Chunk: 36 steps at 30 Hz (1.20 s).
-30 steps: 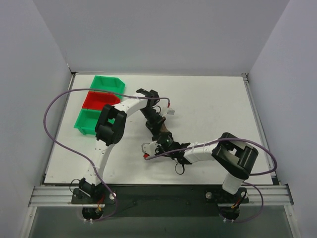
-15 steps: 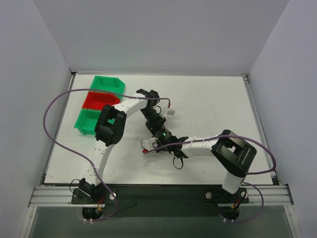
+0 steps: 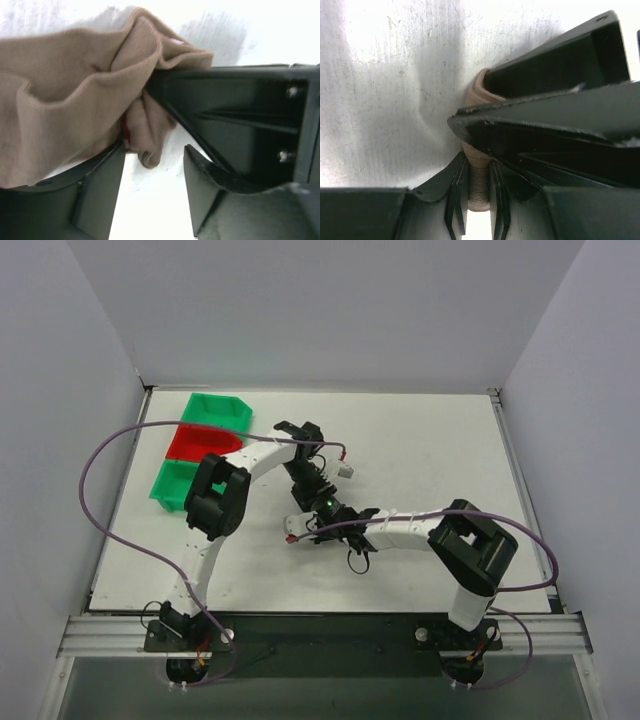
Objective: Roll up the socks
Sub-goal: Roll the sock at the center of the board.
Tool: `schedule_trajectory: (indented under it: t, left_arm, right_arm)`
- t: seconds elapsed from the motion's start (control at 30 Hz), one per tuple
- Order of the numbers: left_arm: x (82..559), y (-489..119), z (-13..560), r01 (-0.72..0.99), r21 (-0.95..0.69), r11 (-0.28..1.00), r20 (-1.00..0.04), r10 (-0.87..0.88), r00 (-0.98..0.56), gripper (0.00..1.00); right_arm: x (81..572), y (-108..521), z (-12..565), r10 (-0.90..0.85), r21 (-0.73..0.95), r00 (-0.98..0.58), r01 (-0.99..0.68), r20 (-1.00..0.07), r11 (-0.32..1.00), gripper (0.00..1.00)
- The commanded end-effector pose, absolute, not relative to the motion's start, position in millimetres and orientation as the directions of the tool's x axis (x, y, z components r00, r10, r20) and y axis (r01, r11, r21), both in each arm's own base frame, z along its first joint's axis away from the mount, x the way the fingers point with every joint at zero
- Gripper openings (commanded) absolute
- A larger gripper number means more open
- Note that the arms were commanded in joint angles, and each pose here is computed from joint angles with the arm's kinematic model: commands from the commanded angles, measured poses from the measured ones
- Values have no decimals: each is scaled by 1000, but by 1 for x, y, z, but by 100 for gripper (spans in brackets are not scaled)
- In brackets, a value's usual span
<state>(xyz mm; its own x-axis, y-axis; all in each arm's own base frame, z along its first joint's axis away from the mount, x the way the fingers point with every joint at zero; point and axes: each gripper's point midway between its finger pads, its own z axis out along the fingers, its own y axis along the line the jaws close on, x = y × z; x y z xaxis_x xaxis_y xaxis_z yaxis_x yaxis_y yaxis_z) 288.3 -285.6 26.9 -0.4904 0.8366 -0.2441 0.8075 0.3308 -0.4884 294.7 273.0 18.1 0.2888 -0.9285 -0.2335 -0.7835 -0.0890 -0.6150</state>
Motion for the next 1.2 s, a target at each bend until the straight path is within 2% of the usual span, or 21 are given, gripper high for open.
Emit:
schedule_trajectory:
  t: [0.0,0.13,0.3,0.33,0.53,0.6,0.63,0.67,0.77,0.8,0.83,0.93,1.17]
  left_arm:
    - [327,-263,-3,901,-241,359,-237,879,-414,65]
    - [336,-271,17,924,-191,332,-336,862,-379,71]
    - [335,-278,36,939,-179,294,-448,826,-343,72]
    - [335,-283,48,943,-189,274,-501,799,-333,72]
    - [304,-298,75,939,-323,113,-611,733,-299,73]
    - [311,-294,78,930,-328,164,-628,698,-344,73]
    - [325,-295,91,947,-263,183,-679,662,-317,73]
    - [340,-286,95,935,-242,258,-687,635,-353,73]
    - [366,-267,117,911,-182,369,-774,518,-365,80]
    - [380,-247,121,884,-187,429,-791,468,-394,93]
    - [388,-240,133,879,-158,451,-830,421,-365,97]
    - [408,-206,149,829,-125,545,-867,347,-359,97]
    - [406,-172,149,790,-139,597,-880,292,-376,97]
  right_arm:
    - [275,249,-6,-959,-480,217,-871,-184,-105,0]
    - [270,248,-8,-967,-413,176,-907,-186,-86,0]
    - [269,251,-9,-970,-376,148,-924,-193,-66,0]
    - [269,252,-8,-970,-374,143,-925,-195,-62,0]
    - [273,253,-7,-972,-371,115,-928,-204,-32,0]
    - [270,255,-8,-970,-344,106,-939,-219,-25,0]
    - [270,254,-8,-971,-337,100,-941,-218,-21,0]
    - [269,254,-8,-971,-329,96,-944,-220,-19,0]
    - [267,254,-10,-972,-307,84,-952,-220,-12,0]
    - [266,254,-11,-973,-300,81,-954,-215,-13,0]
    - [265,252,-11,-975,-290,76,-957,-210,-12,0]
    - [262,253,-11,-977,-249,47,-968,-208,6,0]
    - [262,255,-9,-981,-187,2,-982,-194,34,0]
